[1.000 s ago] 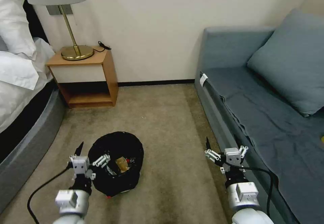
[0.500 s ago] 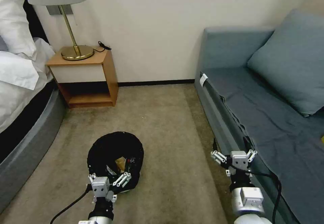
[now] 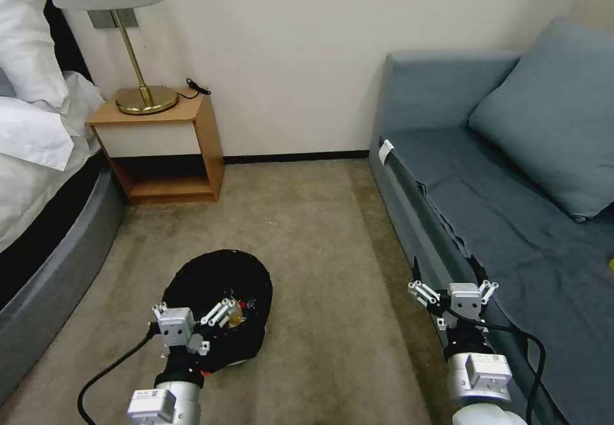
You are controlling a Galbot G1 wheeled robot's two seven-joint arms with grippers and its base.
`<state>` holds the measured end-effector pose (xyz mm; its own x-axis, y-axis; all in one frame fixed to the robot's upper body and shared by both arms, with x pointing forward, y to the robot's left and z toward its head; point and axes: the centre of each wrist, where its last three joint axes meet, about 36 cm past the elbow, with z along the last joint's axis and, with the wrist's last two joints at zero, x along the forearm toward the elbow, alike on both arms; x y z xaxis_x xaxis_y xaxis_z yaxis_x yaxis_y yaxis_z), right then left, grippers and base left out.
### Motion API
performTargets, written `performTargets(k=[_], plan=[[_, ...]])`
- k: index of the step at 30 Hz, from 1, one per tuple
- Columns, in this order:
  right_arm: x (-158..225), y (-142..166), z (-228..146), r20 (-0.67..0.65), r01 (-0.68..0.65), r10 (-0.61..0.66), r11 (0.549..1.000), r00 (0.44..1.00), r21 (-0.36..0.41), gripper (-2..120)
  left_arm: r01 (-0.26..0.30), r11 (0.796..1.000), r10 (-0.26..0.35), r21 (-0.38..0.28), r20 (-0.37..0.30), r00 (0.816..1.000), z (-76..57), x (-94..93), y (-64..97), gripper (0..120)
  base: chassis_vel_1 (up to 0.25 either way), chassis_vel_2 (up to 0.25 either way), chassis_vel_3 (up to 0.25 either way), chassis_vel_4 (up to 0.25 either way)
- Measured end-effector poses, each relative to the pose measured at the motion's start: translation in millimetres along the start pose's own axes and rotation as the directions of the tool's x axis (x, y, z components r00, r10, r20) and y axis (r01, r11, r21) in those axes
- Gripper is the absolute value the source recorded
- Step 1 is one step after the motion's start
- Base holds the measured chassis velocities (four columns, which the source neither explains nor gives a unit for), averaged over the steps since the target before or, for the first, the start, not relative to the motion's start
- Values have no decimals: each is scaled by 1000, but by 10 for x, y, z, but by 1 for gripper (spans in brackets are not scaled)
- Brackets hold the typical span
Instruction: Pick up the trash bin, then pick up the garbage on the floor and place it into the trash bin.
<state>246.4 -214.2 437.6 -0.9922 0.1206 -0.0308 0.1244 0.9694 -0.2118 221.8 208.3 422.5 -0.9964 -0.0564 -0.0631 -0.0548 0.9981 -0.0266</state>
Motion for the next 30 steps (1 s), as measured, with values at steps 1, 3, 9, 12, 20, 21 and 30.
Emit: performTargets(k=[1,3,9,12,20,21,30], plan=[[0,0,0,0,0,0,1000,1000,0,100,0,1000,0,0,0,1000,0,0,0,100,0,0,0,0],[-8,-16,1,4,4,-4,1000,1000,-4,100,-2,1000,2,5,6,1000,-9,-36,16,100,0,0,0,0],[-19,-59,6,12,10,-10,1000,1000,3,100,-5,1000,5,5,2,1000,-11,-61,19,100,0,0,0,0],[-19,-67,9,12,10,-10,1000,1000,7,100,-5,1000,5,5,0,1000,-9,-62,19,100,0,0,0,0],[-18,-68,9,11,10,-10,1000,1000,8,100,-5,1000,5,5,-1,1000,-6,-61,19,100,0,0,0,0],[-19,-68,9,11,10,-10,1000,1000,8,100,-5,1000,5,5,-1,1000,-6,-61,19,100,0,0,0,0],[-18,-67,9,10,11,-11,1000,1000,8,100,-5,1000,6,4,-2,1000,-2,-59,19,100,0,0,0,0]])
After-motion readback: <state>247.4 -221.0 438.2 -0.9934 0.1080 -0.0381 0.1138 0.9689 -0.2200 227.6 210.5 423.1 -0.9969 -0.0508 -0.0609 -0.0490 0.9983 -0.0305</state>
